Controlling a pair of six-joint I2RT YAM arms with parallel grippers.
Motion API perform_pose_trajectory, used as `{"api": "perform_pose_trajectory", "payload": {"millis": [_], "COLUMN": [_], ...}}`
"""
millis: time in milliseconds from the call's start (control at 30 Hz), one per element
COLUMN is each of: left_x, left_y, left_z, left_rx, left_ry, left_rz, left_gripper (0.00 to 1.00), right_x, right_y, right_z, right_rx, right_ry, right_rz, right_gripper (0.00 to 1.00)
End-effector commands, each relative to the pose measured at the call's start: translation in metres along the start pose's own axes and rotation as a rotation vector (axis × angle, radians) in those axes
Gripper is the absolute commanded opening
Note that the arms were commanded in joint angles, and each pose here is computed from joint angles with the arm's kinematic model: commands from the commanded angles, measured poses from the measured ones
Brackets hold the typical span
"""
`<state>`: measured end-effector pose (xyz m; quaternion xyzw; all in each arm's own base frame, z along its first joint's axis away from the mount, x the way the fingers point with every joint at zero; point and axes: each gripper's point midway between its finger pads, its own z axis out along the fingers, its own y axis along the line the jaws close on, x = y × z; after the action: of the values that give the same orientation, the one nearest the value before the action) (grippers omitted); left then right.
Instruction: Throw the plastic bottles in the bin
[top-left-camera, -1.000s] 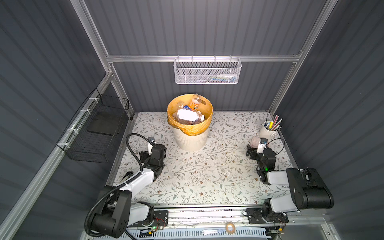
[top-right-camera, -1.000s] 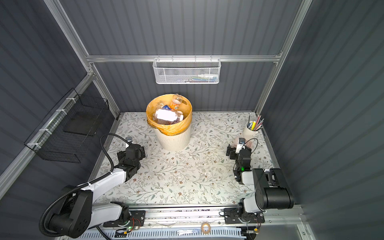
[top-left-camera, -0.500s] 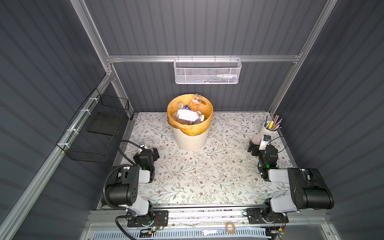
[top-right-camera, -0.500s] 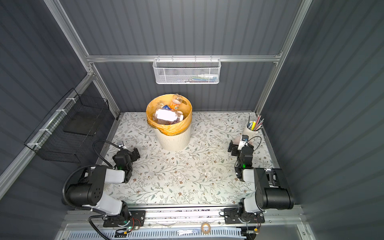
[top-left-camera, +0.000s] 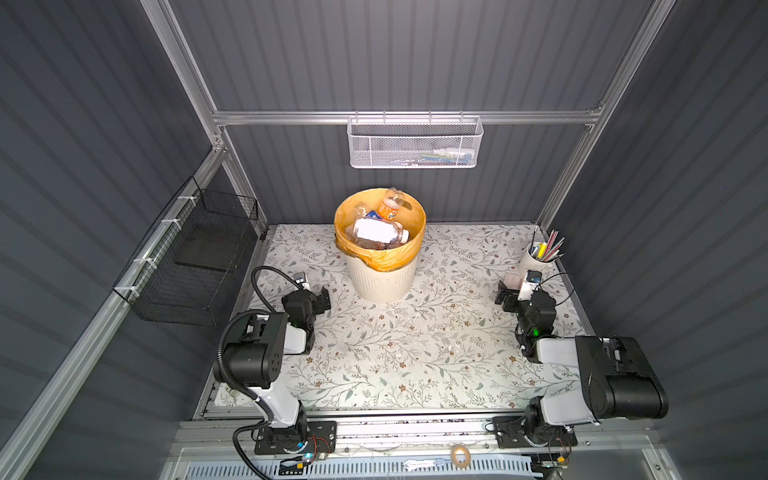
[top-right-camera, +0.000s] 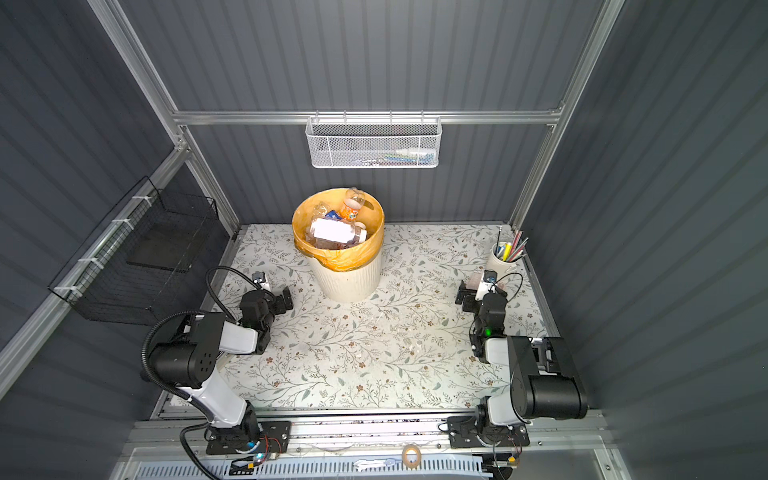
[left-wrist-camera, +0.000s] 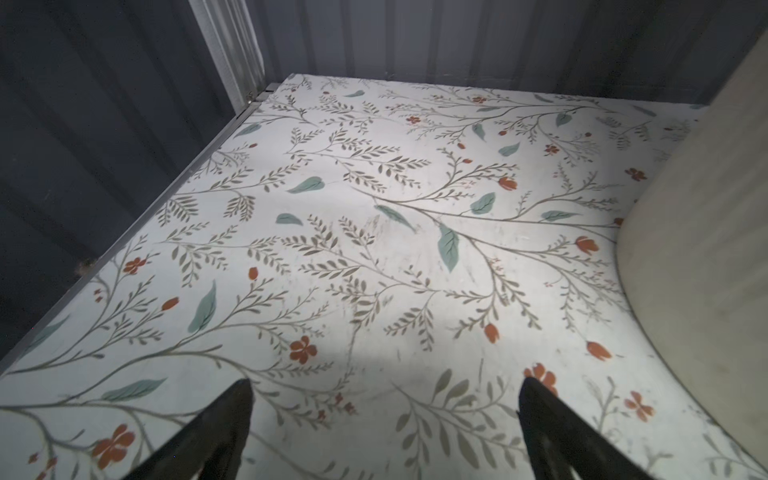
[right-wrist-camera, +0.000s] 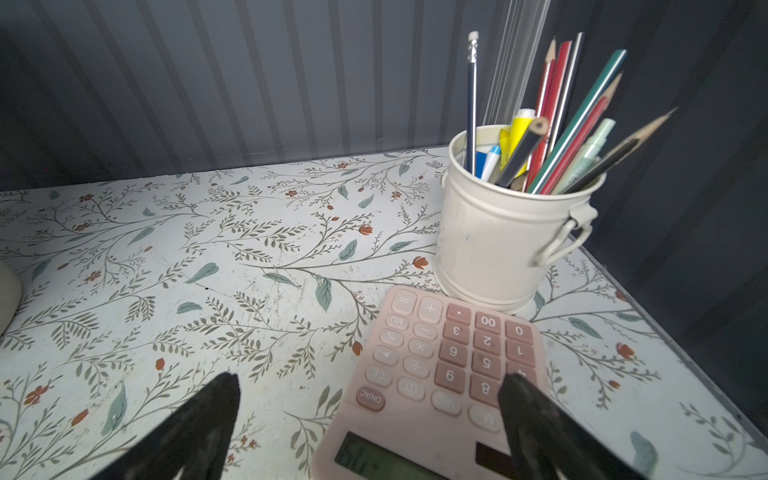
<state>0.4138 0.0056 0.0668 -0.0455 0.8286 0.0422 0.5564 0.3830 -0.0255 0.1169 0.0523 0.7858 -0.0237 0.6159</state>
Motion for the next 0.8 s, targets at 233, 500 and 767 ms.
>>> {"api": "perform_pose_trajectory", "payload": {"millis": [233,500,767], "left_x": [0.0002,0.0015,0.0013], "left_y": [0.0041,0.0039,0.004], "left_z": [0.0023,0.0023,0.0023], "left_rx": [-0.028,-0.029,-0.029], "left_ry": [0.008,0.012,0.012], "left_rz": [0.034,0.036,0.036], "left_gripper": [0.99,0.99,0.99], "right_x": [-0.0039,-0.0042,-0.0041], "right_y": [0.0013,0.001,0.0011], "right_z": [0.0019,0.0015,0.0015], "right_rx": [-0.01,-0.01,-0.01], "right_ry": [-0.007,-0.008,-0.008], "right_rz": [0.004,0.005,0.005], "right_gripper": [0.99,0.99,0.99]}}
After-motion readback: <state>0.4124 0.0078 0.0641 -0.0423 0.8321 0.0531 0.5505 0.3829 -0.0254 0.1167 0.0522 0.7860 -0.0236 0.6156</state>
